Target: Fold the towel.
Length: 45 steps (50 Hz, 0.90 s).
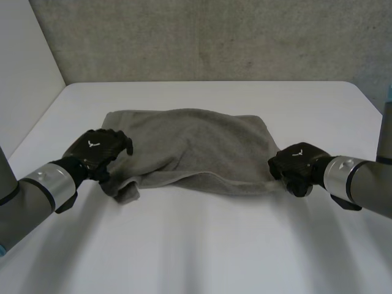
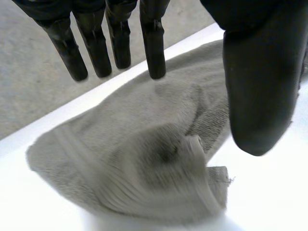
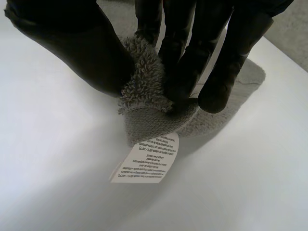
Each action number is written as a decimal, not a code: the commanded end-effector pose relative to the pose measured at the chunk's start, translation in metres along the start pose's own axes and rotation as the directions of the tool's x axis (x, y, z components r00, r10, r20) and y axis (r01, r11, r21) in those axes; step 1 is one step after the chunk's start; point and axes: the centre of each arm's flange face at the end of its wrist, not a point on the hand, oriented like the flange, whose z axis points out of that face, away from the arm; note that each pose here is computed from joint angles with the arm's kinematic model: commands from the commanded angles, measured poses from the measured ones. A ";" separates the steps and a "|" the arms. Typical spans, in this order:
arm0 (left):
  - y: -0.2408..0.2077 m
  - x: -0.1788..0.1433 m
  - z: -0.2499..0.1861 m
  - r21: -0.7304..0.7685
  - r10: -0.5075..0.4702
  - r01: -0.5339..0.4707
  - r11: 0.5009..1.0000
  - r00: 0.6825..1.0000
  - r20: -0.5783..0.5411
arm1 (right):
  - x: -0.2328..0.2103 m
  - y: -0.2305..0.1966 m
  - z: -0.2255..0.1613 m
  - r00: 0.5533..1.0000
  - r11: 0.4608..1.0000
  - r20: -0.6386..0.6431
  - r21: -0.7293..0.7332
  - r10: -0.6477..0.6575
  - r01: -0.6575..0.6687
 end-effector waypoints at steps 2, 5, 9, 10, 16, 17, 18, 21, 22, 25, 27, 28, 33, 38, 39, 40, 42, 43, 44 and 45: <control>-0.006 0.011 -0.008 0.001 0.022 -0.022 1.000 0.998 0.067 | 0.001 0.003 -0.002 0.997 0.999 -0.069 0.041 -0.022 0.025; -0.007 0.024 -0.008 0.000 0.036 -0.037 0.999 0.998 0.058 | 0.004 0.002 -0.004 0.993 0.997 -0.117 0.061 -0.034 0.042; 0.007 0.039 0.003 -0.033 0.052 -0.050 0.998 0.998 0.046 | 0.009 0.003 -0.004 0.982 0.996 -0.185 0.076 -0.041 0.056; 0.007 0.039 0.003 -0.033 0.052 -0.050 0.998 0.998 0.046 | 0.009 0.003 -0.004 0.982 0.996 -0.185 0.076 -0.041 0.056; 0.028 0.044 0.015 -0.100 0.069 -0.059 0.993 0.993 0.097 | 0.012 0.005 -0.002 0.975 0.995 -0.218 0.083 -0.044 0.063; 0.033 0.044 0.016 -0.117 0.070 -0.057 0.991 0.992 0.107 | 0.014 0.006 -0.002 0.975 0.995 -0.220 0.080 -0.040 0.059; 0.037 0.044 0.017 -0.132 0.069 -0.054 0.990 0.991 0.117 | 0.017 0.007 -0.002 0.973 0.995 -0.227 0.077 -0.036 0.055; 0.040 0.043 0.018 -0.142 0.070 -0.052 0.988 0.990 0.125 | 0.020 0.008 -0.002 0.972 0.996 -0.233 0.075 -0.032 0.051; 0.042 0.043 0.019 -0.149 0.072 -0.052 0.987 0.989 0.131 | 0.021 0.008 -0.002 0.972 0.996 -0.235 0.076 -0.031 0.050; 0.043 0.042 0.021 -0.142 0.073 -0.054 0.988 0.988 0.138 | 0.021 0.009 -0.001 0.972 0.996 -0.235 0.074 -0.030 0.049; 0.044 0.042 0.023 -0.130 0.074 -0.056 0.990 0.987 0.141 | 0.021 0.009 -0.001 0.972 0.996 -0.234 0.073 -0.030 0.048; 0.044 0.041 0.026 -0.118 0.075 -0.058 0.991 0.986 0.147 | 0.021 0.010 0.000 0.972 0.996 -0.233 0.072 -0.029 0.047; 0.046 0.039 0.032 -0.098 0.081 -0.065 0.993 0.984 0.161 | 0.024 0.011 0.001 0.970 0.996 -0.241 0.074 -0.029 0.048; 0.046 0.035 0.036 -0.100 0.106 -0.088 0.991 0.975 0.193 | 0.028 0.013 0.002 0.968 0.996 -0.250 0.072 -0.024 0.044; 0.045 0.032 0.038 -0.099 0.113 -0.094 0.991 0.971 0.210 | 0.029 0.013 0.002 0.967 0.997 -0.252 0.071 -0.023 0.042; 0.045 0.032 0.038 -0.099 0.113 -0.094 0.991 0.971 0.210 | 0.029 0.013 0.002 0.967 0.997 -0.252 0.071 -0.023 0.042; 0.043 0.028 0.039 -0.089 0.116 -0.098 0.991 0.965 0.236 | 0.031 0.014 0.002 0.966 0.997 -0.257 0.071 -0.021 0.040; 0.043 0.028 0.039 -0.089 0.116 -0.098 0.991 0.965 0.236 | 0.031 0.014 0.002 0.966 0.997 -0.257 0.071 -0.021 0.040; 0.042 0.027 0.040 -0.082 0.116 -0.099 0.992 0.963 0.242 | 0.032 0.014 0.002 0.966 0.997 -0.259 0.070 -0.019 0.039; 0.042 0.027 0.041 -0.077 0.119 -0.103 0.992 0.962 0.245 | 0.032 0.014 0.002 0.965 0.997 -0.261 0.070 -0.019 0.039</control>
